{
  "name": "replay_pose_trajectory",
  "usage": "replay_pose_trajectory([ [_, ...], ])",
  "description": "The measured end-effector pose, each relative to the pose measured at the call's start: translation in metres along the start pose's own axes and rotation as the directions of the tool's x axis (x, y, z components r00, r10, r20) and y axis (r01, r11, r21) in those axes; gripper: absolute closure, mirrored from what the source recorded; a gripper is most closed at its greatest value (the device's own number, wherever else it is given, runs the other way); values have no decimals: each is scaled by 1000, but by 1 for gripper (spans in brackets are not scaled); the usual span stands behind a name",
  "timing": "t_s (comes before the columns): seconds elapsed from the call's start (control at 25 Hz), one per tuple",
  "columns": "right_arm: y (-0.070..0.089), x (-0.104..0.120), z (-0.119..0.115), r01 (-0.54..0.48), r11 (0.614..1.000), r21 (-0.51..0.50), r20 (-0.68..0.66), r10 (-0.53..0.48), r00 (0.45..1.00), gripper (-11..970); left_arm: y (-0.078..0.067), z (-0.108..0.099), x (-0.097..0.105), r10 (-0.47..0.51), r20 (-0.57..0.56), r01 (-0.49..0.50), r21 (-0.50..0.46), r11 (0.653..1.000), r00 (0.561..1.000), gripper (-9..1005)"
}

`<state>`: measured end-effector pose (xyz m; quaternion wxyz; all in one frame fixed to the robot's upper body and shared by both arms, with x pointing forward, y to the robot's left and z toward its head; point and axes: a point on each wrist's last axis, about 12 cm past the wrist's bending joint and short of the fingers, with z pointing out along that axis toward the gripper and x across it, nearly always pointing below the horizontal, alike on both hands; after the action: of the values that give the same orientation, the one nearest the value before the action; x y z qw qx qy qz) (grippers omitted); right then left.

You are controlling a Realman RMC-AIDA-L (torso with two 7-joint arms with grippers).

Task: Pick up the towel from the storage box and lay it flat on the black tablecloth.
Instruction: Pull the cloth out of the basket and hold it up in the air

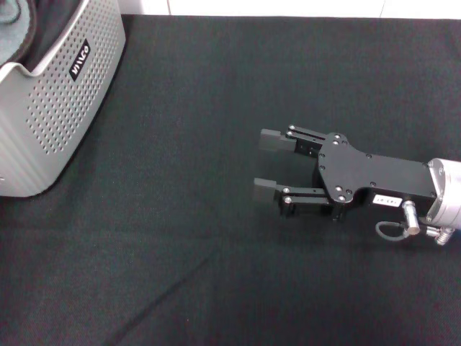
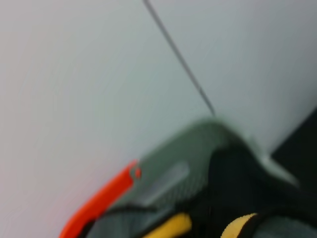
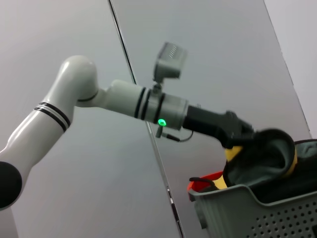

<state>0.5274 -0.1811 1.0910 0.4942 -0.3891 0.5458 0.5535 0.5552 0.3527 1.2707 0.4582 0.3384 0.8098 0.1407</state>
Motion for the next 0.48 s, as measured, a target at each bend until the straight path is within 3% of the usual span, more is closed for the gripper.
replay_pose_trajectory([
  [0.28,-5,-7,-3,46,998,31,34,-47,998,131,-6,-32,-29,-33,236,27,26,999,971,973],
  [0.48,-10,-16,-1,105,992,64,90,-110,990,131,-19,-48,-50,-82,390,23,152,988,917,975],
])
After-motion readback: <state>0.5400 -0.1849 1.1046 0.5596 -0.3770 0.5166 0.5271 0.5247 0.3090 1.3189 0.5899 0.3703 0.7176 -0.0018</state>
